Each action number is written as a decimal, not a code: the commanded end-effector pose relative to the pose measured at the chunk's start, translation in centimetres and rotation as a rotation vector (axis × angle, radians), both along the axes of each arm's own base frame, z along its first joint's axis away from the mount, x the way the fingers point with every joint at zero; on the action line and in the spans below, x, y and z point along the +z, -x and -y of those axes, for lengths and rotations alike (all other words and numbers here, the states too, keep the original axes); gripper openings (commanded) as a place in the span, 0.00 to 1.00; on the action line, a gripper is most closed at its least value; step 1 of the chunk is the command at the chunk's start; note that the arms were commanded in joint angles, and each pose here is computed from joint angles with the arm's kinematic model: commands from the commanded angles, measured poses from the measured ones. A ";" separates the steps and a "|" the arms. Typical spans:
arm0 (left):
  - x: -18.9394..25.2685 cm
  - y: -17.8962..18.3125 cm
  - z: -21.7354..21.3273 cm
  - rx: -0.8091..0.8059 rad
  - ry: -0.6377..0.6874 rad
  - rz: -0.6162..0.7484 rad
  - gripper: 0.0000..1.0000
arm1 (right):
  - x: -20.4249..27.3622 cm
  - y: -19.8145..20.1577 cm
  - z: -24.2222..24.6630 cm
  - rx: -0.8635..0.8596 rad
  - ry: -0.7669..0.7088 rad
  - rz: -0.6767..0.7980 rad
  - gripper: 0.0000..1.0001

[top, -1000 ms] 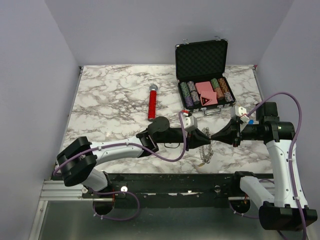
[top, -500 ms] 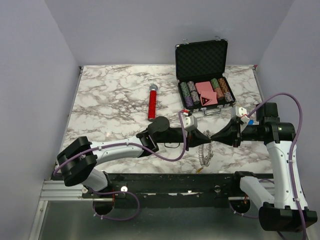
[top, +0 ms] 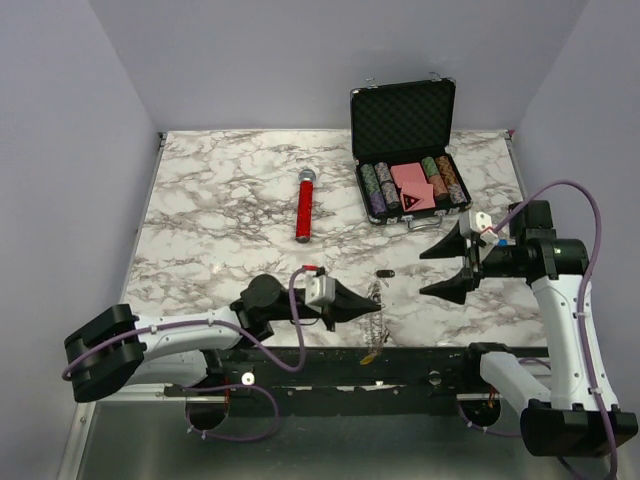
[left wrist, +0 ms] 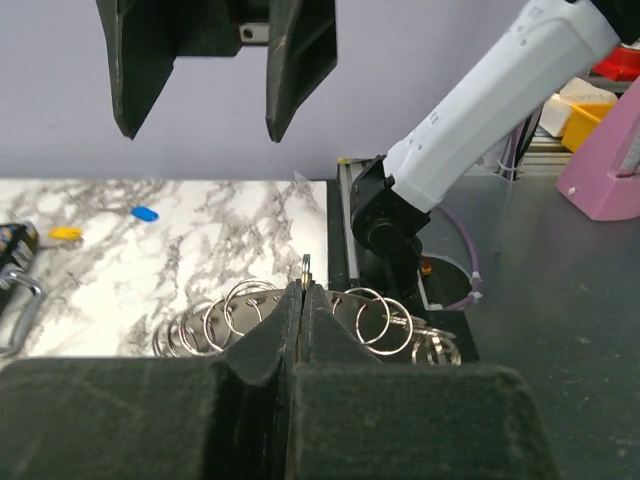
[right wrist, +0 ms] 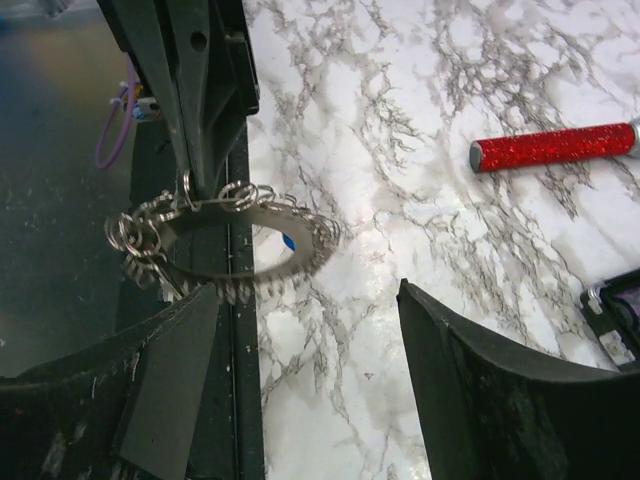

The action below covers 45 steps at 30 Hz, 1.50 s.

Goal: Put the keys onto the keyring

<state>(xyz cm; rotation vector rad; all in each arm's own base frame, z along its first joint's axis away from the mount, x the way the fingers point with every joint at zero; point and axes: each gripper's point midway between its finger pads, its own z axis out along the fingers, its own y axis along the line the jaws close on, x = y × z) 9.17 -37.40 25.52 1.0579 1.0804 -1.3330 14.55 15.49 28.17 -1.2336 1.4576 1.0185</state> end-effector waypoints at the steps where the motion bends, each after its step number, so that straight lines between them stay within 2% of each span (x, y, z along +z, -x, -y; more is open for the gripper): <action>1: 3.9 1.4 -3.3 0.034 0.228 0.238 0.00 | -1.2 1.8 -1.3 0.116 -0.031 -0.017 0.81; 5: 4.6 1.5 -4.8 0.076 0.275 0.283 0.00 | -2.5 2.9 -3.0 0.263 -0.043 0.014 0.80; 10: 4.9 0.1 -5.0 0.147 0.285 0.217 0.00 | -3.5 4.2 -5.0 0.437 -0.034 0.025 0.77; 14: 4.9 -0.5 -4.7 0.169 0.317 0.156 0.00 | -3.0 4.4 -6.7 0.540 -0.047 0.041 0.70; 16: 4.9 -0.5 -4.4 0.167 0.332 0.132 0.00 | -2.2 4.1 -7.5 0.564 -0.055 0.039 0.63; 20: 4.9 -0.7 -4.3 0.176 0.353 0.099 0.00 | -0.7 3.7 -8.2 0.580 -0.077 0.030 0.48; 28: 4.6 -1.1 -4.1 0.197 0.347 0.079 0.00 | -1.6 4.2 -8.4 0.581 -0.067 -0.013 0.34; 35: 4.4 -1.2 -3.9 0.205 0.340 0.063 0.00 | -1.5 4.3 -8.7 0.579 -0.071 -0.037 0.31; 45: 4.5 -1.0 -2.9 0.190 0.340 0.055 0.00 | -1.9 4.0 -9.0 0.569 -0.068 -0.063 0.31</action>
